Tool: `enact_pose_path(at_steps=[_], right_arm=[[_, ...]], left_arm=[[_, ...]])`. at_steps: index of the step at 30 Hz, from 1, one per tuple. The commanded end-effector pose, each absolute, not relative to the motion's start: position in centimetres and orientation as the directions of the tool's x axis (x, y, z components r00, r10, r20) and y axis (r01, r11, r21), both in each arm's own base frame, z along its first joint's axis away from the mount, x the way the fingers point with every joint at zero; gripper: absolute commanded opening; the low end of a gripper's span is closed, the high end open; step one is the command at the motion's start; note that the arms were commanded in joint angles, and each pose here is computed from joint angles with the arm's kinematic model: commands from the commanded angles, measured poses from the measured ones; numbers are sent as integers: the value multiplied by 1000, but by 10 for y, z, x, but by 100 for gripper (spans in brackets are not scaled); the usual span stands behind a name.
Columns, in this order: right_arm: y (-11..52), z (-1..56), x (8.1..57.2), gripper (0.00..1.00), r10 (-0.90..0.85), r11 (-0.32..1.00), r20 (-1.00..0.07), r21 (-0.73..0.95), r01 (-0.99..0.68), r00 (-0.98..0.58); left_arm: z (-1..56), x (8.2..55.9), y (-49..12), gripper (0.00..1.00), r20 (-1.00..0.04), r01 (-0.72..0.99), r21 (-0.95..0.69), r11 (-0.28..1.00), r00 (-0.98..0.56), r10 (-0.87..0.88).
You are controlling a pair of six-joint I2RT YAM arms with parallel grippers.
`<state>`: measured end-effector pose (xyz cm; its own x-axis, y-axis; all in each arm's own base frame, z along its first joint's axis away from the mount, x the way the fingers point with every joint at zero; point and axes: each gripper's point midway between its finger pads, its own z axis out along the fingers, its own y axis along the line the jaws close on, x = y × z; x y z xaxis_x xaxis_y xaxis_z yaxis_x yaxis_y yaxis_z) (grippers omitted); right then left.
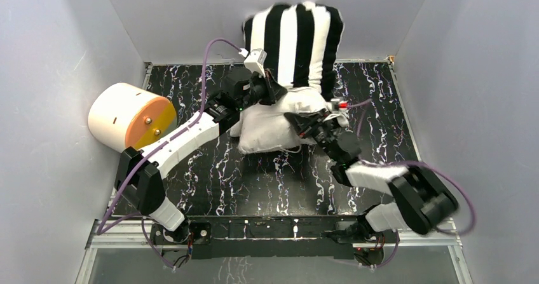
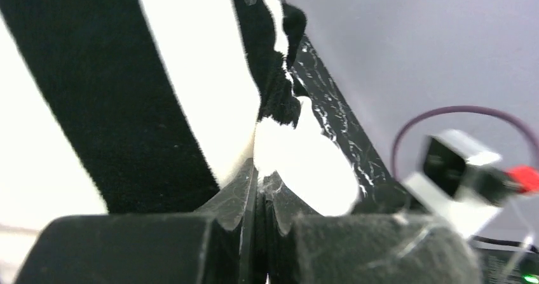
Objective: Put the pillow into the pillowcase
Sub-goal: Stuff the pillow into the pillowcase.
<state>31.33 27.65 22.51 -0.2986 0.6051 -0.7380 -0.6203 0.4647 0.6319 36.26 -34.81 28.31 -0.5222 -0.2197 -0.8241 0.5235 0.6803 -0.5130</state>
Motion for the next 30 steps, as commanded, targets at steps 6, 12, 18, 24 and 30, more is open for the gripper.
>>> enact_pose_path(at_steps=[6,12,18,24,30], right_arm=[[197,370,284,0,687,602,-708,429,-674,163],[215,317,309,0,642,624,-761,444,-643,97],[204,284,316,20,472,762,-876,464,-451,-104],[167,261,280,66,251,880,-923,343,-328,-293],[157,245,213,86,128,860,-835,362,-359,-535]], left_arm=[[332,279,-411,0,-741,655,-660,368,-650,-171],[335,236,-452,0,-722,689,-683,244,-688,-79],[288,278,-404,0,-800,618,-467,632,-600,-4],[268,304,-367,0,-825,540,-369,756,-564,0],[264,317,-349,0,-837,507,-349,788,-548,-18]])
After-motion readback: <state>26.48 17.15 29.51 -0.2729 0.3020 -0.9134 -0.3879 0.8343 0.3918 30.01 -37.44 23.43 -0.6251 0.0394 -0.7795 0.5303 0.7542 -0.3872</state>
